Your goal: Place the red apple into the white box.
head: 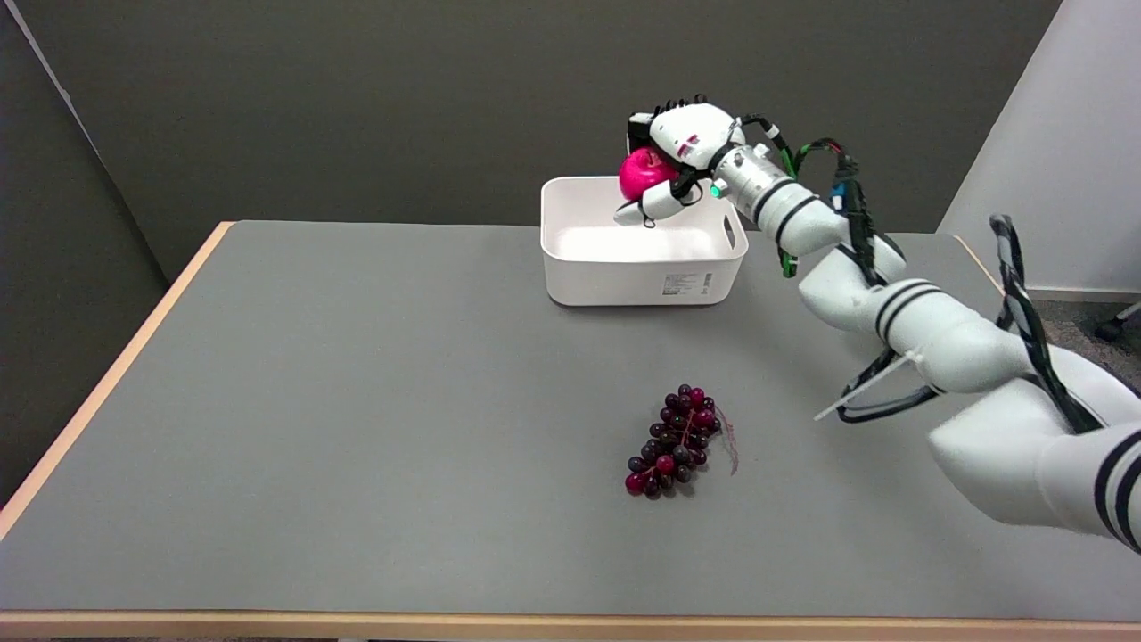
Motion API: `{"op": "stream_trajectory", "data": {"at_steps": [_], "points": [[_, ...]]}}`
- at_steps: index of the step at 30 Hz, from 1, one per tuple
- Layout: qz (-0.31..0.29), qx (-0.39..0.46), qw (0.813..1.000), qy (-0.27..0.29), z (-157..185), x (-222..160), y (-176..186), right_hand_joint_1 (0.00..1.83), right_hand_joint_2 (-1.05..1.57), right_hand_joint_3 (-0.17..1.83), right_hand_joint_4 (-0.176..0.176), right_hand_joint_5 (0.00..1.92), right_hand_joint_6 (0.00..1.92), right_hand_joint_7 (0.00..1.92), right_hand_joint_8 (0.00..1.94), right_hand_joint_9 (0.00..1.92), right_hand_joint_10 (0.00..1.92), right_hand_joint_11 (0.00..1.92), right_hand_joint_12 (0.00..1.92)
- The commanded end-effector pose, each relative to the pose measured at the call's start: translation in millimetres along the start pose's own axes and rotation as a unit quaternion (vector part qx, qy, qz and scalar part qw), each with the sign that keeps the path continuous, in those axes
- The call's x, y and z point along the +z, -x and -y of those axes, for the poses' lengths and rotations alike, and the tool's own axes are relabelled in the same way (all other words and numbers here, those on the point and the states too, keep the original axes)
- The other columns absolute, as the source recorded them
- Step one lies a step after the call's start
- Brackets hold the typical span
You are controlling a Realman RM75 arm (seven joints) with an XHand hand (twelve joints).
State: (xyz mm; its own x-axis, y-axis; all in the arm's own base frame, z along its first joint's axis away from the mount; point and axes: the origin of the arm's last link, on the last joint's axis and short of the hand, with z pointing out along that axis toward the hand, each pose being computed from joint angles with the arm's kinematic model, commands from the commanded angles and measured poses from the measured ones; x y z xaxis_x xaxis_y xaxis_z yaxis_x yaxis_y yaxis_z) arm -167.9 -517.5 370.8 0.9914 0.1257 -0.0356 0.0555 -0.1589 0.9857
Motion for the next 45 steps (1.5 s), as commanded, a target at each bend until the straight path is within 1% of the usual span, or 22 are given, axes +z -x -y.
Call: {"op": "stream_trajectory", "data": {"at_steps": [1,2,4,6,8,10,11,13,17,18,19,21,23,26,27,30,32,34,36,41,43,45], "points": [[0.073,0.036,0.994,0.071,-7.6,26.5,9.9,0.93,1.03,0.59,-0.042,0.36,1.12,0.56,1.2,0.65,1.55,0.21,1.7],[0.067,0.058,0.993,0.074,-9.6,24.1,9.8,0.77,0.85,0.89,0.052,0.22,0.72,0.5,0.82,0.52,1.25,0.06,1.58],[0.059,0.092,0.991,0.078,-12.0,21.4,9.1,0.48,0.71,1.01,0.065,0.1,0.35,0.19,0.32,0.21,0.69,0.09,1.19],[0.05,0.126,0.988,0.078,-13.8,17.7,8.7,0.3,0.66,0.99,0.073,0.08,0.28,0.1,0.15,0.06,0.55,0.04,1.06],[0.043,0.139,0.987,0.072,-12.3,14.4,8.1,0.3,0.67,1.02,0.087,0.04,0.31,0.01,0.12,0.02,0.32,0.0,0.94],[0.035,0.143,0.987,0.061,-9.3,10.1,5.8,0.31,0.67,1.03,0.091,0.04,0.32,0.0,0.08,0.02,0.23,0.0,0.9],[0.03,0.141,0.988,0.056,-8.9,7.4,3.5,0.27,0.66,1.01,0.096,0.05,0.32,0.0,0.06,0.01,0.21,0.0,0.91],[0.019,0.146,0.988,0.05,-9.5,-0.9,1.5,0.17,0.62,0.96,0.11,0.05,0.32,0.0,0.01,0.0,0.19,0.0,0.95],[-0.014,0.178,0.983,0.041,-14.1,-22.1,-5.0,0.15,0.61,0.95,0.112,0.06,0.34,0.0,0.03,0.0,0.19,0.0,0.96],[-0.025,0.19,0.981,0.038,-15.9,-27.6,-7.1,0.19,0.63,0.99,0.108,0.06,0.34,0.0,0.04,0.02,0.15,0.0,0.93],[-0.05,0.211,0.976,0.025,-15.0,-37.0,-15.0,0.24,0.65,1.03,0.104,0.06,0.35,0.0,0.05,0.03,0.11,0.0,0.89],[-0.091,0.246,0.965,-0.002,-8.9,-51.3,-30.0,0.22,0.65,1.03,0.107,0.05,0.35,0.0,0.06,0.03,0.14,0.0,0.9],[-0.137,0.267,0.953,-0.037,-2.8,-66.8,-53.9,0.16,0.63,0.95,0.108,0.06,0.34,0.0,0.07,0.0,0.21,0.0,0.95],[-0.181,0.288,0.937,-0.086,11.0,-96.9,-78.6,0.13,0.59,0.98,0.103,0.07,0.37,0.07,0.13,0.03,0.37,0.0,0.99],[-0.191,0.292,0.932,-0.1,16.4,-107.6,-83.8,0.12,0.59,0.99,0.102,0.08,0.38,0.08,0.14,0.04,0.4,0.0,1.0],[-0.219,0.299,0.922,-0.114,18.9,-137.6,-84.0,0.09,0.64,1.01,0.098,0.17,0.44,0.23,0.3,0.14,0.61,0.04,1.08],[-0.235,0.319,0.912,-0.103,11.3,-159.6,-73.1,0.1,0.65,0.98,0.099,0.2,0.46,0.28,0.33,0.19,0.65,0.07,1.12],[-0.259,0.364,0.892,-0.068,-6.0,-184.2,-59.5,0.15,0.72,0.86,0.091,0.24,0.47,0.33,0.35,0.22,0.69,0.09,1.19],[-0.285,0.405,0.868,-0.029,-23.5,-205.6,-42.9,0.13,0.66,0.98,0.077,0.24,0.49,0.33,0.38,0.23,0.71,0.1,1.16],[-0.333,0.448,0.828,0.045,-58.2,-246.6,-11.2,0.15,0.67,0.98,0.073,0.24,0.49,0.34,0.38,0.23,0.71,0.1,1.17],[-0.351,0.458,0.814,0.071,-70.2,-259.7,-5.1,0.16,0.67,0.98,0.073,0.25,0.49,0.34,0.39,0.23,0.72,0.1,1.17],[-0.361,0.478,0.795,0.095,-82.4,-271.9,2.0,0.17,0.68,0.97,0.074,0.26,0.5,0.35,0.39,0.24,0.72,0.1,1.18]]}}
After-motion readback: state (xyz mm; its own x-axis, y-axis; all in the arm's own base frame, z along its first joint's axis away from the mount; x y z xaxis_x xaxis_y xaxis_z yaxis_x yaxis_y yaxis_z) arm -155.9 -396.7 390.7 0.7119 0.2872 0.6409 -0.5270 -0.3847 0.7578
